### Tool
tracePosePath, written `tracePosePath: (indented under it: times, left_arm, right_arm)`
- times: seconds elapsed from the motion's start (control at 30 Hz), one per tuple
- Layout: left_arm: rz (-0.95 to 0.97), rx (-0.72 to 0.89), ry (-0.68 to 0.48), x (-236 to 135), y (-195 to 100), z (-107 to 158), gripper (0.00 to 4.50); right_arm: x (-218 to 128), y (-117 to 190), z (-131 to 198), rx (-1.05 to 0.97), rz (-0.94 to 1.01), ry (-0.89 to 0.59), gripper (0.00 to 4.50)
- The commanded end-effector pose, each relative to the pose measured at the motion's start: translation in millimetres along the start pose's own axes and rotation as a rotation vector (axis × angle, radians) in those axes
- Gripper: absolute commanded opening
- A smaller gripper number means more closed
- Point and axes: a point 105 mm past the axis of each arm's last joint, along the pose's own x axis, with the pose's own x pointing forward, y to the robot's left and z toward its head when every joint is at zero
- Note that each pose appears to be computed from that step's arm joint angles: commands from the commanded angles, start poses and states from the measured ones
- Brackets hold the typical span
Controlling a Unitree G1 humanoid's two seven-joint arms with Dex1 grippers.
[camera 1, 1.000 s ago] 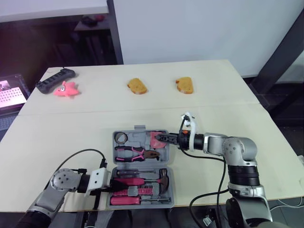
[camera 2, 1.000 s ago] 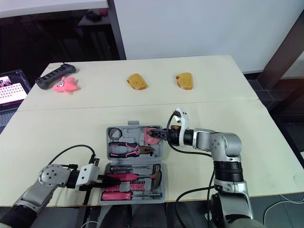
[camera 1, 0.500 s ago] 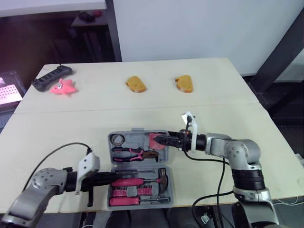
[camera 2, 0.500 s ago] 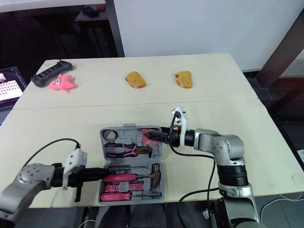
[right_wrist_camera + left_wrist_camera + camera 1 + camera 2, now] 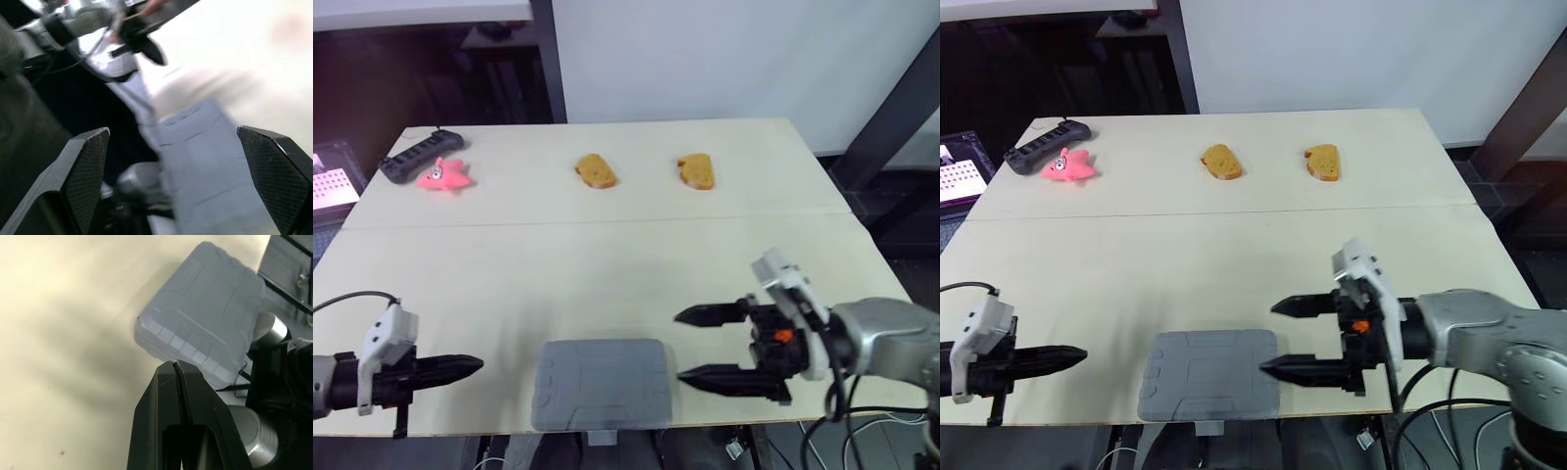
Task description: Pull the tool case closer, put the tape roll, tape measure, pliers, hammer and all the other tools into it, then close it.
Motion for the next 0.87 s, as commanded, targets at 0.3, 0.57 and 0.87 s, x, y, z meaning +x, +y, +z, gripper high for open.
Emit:
tracePosePath:
  times: [0.3, 0.57, 0.87]
  left_arm:
    - [0.014, 0.107, -0.059, 7.7, 6.3, 28.4, 0.00]
    - [0.010, 0.122, -0.075, 9.3, 9.2, 35.0, 0.00]
    - [0.017, 0.174, -0.084, 8.3, 8.6, 36.0, 0.00]
  right_arm:
    - [-39.3, -22.9, -41.0, -0.257, -0.213, 0.118, 4.42]
    - [-37.3, -29.1, -62.4, -0.297, -0.216, 0.153, 4.42]
    - [-33.2, -28.2, -68.0, -0.286, -0.196, 0.155, 4.42]
